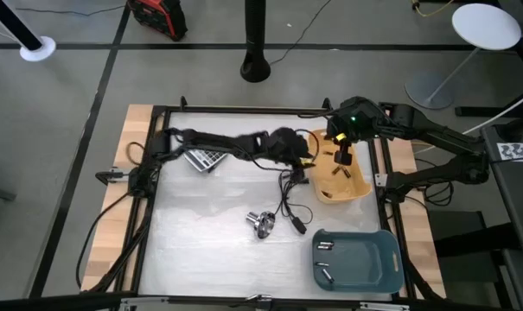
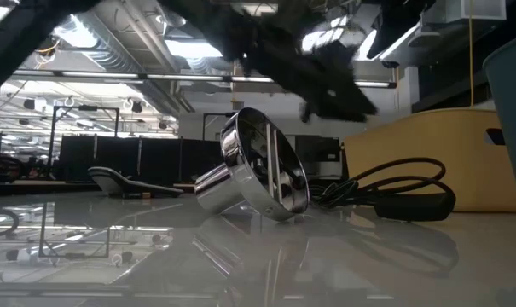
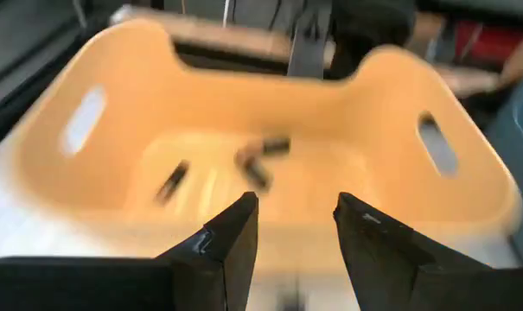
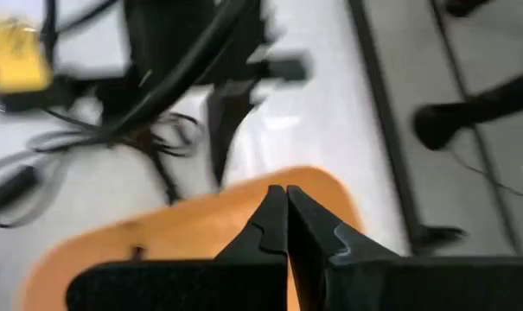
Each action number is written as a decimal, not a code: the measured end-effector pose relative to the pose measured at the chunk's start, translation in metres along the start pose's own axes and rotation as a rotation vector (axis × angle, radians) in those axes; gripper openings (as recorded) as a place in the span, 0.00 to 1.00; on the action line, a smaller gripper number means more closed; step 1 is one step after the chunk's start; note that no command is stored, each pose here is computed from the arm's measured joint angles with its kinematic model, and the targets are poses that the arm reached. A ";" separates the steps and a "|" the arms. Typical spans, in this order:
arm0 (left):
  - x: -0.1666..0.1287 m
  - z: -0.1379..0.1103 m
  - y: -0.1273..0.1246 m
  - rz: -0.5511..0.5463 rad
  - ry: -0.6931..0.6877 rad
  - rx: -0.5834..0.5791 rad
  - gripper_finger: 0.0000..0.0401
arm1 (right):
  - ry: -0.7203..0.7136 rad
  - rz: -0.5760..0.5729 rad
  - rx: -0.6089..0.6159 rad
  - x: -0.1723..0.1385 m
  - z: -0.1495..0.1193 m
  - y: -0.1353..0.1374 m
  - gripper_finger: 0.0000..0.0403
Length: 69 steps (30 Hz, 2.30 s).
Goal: Sort batteries
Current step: Put the black battery into the yellow bin
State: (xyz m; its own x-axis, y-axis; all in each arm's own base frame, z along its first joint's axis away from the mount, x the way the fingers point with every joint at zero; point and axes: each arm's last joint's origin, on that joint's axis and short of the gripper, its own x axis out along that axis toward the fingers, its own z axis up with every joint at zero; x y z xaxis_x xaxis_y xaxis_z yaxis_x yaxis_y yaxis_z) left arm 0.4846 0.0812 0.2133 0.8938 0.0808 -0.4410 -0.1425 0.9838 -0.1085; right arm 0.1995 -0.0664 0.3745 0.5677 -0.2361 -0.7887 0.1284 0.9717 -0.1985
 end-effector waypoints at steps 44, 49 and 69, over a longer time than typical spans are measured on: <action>-0.177 -0.148 0.007 0.528 1.208 -0.355 0.33 | 0.036 0.135 0.022 0.080 -0.038 0.018 0.00; -0.178 -0.146 0.023 0.587 1.185 -0.340 0.33 | 0.036 0.135 0.022 0.080 -0.038 0.018 0.00; -0.180 -0.144 0.064 0.521 1.139 -0.424 0.33 | 0.039 0.135 0.022 0.080 -0.038 0.018 0.00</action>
State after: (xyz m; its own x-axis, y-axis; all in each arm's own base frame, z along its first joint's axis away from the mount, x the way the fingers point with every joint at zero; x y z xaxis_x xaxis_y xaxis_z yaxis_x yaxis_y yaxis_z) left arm 0.2537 0.1071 0.1577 -0.1309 0.0485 -0.9902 -0.6660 0.7356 0.1241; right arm 0.2166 -0.0683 0.2857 0.5489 -0.1030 -0.8295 0.0706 0.9945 -0.0768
